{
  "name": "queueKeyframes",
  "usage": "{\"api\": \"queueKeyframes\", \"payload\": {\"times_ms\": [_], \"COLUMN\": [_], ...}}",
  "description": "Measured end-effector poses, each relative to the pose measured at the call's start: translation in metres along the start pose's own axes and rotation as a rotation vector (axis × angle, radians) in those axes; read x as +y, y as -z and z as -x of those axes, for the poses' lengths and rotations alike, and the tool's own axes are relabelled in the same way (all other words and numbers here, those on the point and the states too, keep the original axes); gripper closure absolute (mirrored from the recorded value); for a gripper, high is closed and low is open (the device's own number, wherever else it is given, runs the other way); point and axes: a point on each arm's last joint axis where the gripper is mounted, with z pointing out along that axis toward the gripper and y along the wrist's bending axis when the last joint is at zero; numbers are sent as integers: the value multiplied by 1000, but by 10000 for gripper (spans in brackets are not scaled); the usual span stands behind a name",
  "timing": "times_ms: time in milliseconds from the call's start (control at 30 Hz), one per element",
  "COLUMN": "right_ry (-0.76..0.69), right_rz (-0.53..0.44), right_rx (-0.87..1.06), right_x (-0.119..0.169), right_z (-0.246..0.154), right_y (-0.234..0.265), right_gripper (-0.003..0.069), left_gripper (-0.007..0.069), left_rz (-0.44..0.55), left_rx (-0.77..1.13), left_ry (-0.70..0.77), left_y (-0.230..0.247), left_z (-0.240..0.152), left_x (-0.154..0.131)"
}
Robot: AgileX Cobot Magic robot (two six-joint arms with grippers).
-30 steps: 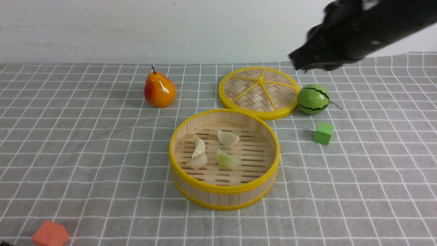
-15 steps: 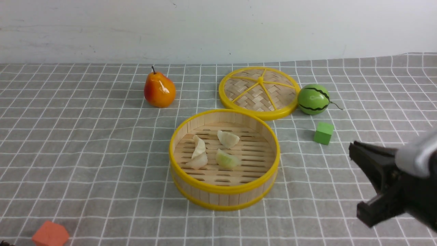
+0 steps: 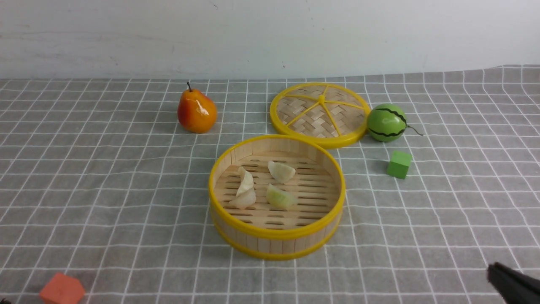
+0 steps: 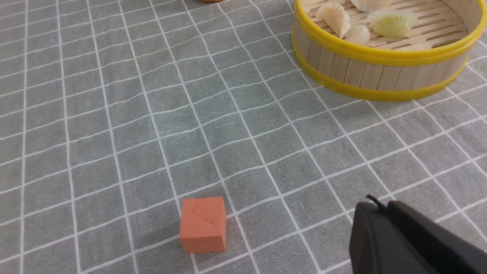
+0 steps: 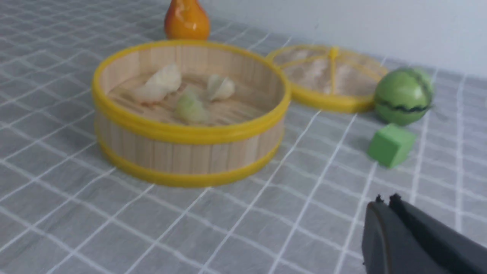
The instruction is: Put the dumplings into the steamer on the table with the grey tablecloth.
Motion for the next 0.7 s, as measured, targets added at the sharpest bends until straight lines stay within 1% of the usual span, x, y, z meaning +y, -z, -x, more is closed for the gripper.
{"api": "queueKeyframes", "payload": {"times_ms": [33, 67, 100, 133, 167, 200, 300, 333, 433, 533, 567, 600, 700], "right_ry": [4, 3, 5, 2, -2, -20, -99, -146, -231, -261, -264, -270, -288], "right_rz": [-26, -84, -74, -111, -97, -164, -211, -232, -294, -330, -317, -334, -333], "right_rx": [-26, -34, -46, -45, -38, 2, 111, 160, 202, 210, 208, 210, 210], "right_x": [-3, -4, -6, -7, -8, -9, -9, -10, -12, -13, -13, -13, -13], "right_z": [2, 2, 1, -2, -5, -10, -22, -27, -30, -31, -31, -31, -31], "right_y": [8, 13, 21, 29, 33, 37, 40, 41, 43, 44, 44, 44, 44], "right_gripper": [664, 666, 669, 673, 676, 678, 680, 680, 680, 680, 680, 680, 680], "left_gripper": [599, 597, 597, 597, 597, 596, 591, 589, 587, 587, 587, 587, 586], "left_rz": [0, 0, 1, 3, 3, 3, 2, 3, 3, 3, 3, 3, 3], "left_rx": [0, 0, 0, 1, 1, 2, 0, 1, 1, 1, 1, 1, 1], "left_ry": [0, 0, -1, -3, -3, -3, -3, -3, -3, -3, -3, -3, -3], "left_y": [0, 0, 0, 0, 0, 0, 0, 0, 0, 0, 0, 0, 0], "left_z": [0, 0, 0, 0, 0, 0, 0, 0, 0, 0, 0, 0, 0], "left_x": [0, 0, 0, 0, 0, 0, 0, 0, 0, 0, 0, 0, 0]}}
